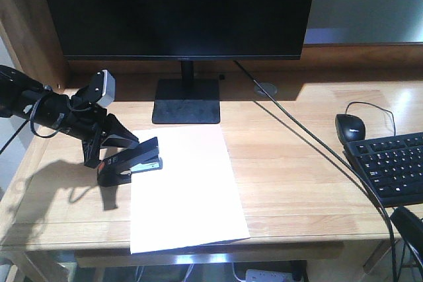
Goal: Grab stapler and paper to desk for stapling
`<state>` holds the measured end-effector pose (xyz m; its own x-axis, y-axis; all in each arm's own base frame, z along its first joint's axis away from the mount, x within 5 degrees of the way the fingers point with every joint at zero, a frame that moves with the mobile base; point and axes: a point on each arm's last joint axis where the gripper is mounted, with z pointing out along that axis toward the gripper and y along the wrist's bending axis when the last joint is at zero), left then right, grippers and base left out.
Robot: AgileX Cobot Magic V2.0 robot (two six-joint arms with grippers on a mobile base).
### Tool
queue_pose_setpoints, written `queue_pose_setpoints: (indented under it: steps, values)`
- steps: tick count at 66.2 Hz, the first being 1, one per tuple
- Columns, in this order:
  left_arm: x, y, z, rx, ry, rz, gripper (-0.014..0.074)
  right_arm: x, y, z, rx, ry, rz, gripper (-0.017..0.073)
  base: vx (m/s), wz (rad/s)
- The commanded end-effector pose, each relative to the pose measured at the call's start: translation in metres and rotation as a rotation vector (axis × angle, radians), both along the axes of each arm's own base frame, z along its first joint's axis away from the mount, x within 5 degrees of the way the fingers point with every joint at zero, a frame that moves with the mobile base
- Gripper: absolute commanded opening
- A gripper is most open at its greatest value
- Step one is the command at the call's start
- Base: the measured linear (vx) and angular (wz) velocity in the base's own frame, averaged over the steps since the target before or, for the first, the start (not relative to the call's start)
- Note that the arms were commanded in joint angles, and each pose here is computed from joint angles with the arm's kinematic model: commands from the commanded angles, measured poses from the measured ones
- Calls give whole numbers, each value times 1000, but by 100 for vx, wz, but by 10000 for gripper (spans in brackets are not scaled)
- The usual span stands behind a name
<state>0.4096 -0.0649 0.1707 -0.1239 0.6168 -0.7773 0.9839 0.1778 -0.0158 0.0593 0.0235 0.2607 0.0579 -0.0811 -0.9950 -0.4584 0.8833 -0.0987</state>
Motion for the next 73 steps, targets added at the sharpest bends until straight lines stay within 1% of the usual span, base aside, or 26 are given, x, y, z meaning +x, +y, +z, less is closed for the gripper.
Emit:
queue_pose_setpoints:
  steps: [1, 46, 73]
  values:
    - [0, -5, 34, -64, -60, 6, -6, -1, 2, 9, 3, -39, 26, 374, 0, 0]
    - [0, -5, 34, -64, -60, 6, -6, -1, 2, 9, 2, -37, 23, 274, 0, 0]
    - [0, -5, 34, -64, -60, 6, -6, -1, 2, 9, 2, -37, 23, 255, 0, 0]
